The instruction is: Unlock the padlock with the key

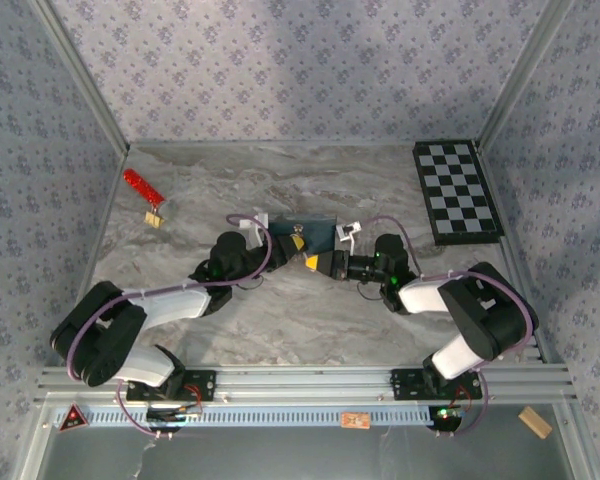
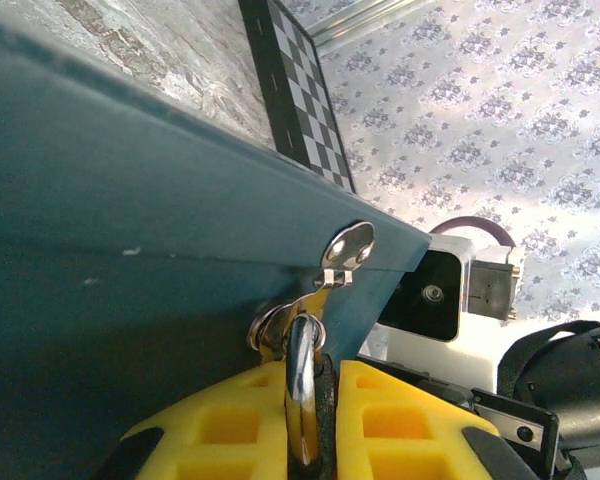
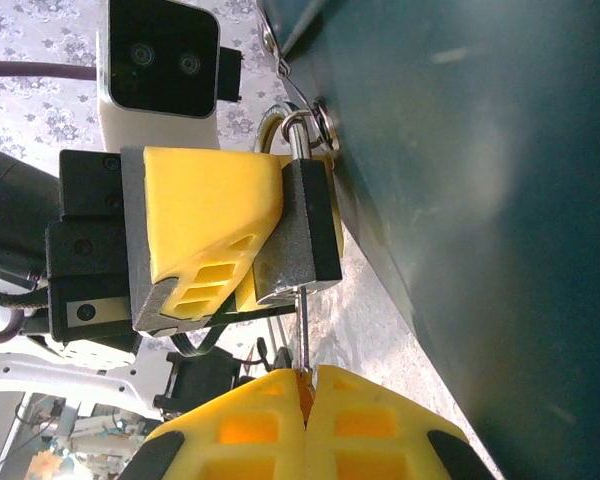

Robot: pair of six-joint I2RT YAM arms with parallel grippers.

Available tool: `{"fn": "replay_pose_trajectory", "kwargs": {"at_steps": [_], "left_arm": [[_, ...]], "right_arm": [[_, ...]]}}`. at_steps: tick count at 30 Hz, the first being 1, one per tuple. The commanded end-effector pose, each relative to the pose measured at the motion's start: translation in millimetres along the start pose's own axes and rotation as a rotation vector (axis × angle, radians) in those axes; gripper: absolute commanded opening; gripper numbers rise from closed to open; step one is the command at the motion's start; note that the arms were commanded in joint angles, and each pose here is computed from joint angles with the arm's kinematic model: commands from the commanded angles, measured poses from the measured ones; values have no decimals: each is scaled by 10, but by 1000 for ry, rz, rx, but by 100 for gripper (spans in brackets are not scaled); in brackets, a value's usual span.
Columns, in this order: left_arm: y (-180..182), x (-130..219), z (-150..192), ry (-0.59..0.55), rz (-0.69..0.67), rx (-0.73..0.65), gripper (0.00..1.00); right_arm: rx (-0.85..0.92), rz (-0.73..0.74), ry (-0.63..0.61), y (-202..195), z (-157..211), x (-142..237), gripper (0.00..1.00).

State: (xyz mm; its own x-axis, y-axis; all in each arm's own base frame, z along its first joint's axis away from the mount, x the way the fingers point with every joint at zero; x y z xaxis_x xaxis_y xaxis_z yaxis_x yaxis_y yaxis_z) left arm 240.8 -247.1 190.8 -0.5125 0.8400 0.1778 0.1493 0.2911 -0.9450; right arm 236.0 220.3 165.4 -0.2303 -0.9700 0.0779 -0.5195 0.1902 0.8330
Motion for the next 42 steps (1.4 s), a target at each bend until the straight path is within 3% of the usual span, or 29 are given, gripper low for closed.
{"fn": "replay_pose_trajectory", "kwargs": {"at_steps": [1,20,42], "left_arm": [[-309,86,355,232,172,-67,0],[-250,121,368,199,135,-85,0],[-190,49,239,-3,115,-9,0]], "right_arm": [[-11,133,-263,-130,-347,70,0],[-37,126,-259,-67,-352,-70,0],[-278,183,-350,4,61,-259,0]]}}
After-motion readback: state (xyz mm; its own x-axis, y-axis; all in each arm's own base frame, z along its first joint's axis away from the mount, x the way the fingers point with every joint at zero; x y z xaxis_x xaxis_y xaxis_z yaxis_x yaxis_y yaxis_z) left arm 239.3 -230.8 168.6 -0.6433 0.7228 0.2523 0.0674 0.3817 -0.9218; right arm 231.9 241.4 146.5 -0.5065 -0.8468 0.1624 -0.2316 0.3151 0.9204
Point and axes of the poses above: each hand's point on the last joint's axis, 136 mm out from that joint toward the fingers, its own x axis back along the fingers, its own y axis along the line the jaws close on, z = x × y, the point moved 7 cm from there along x, back along the fingers, and after that the axes turned 7 degrees about x, right-handed, at the moved point
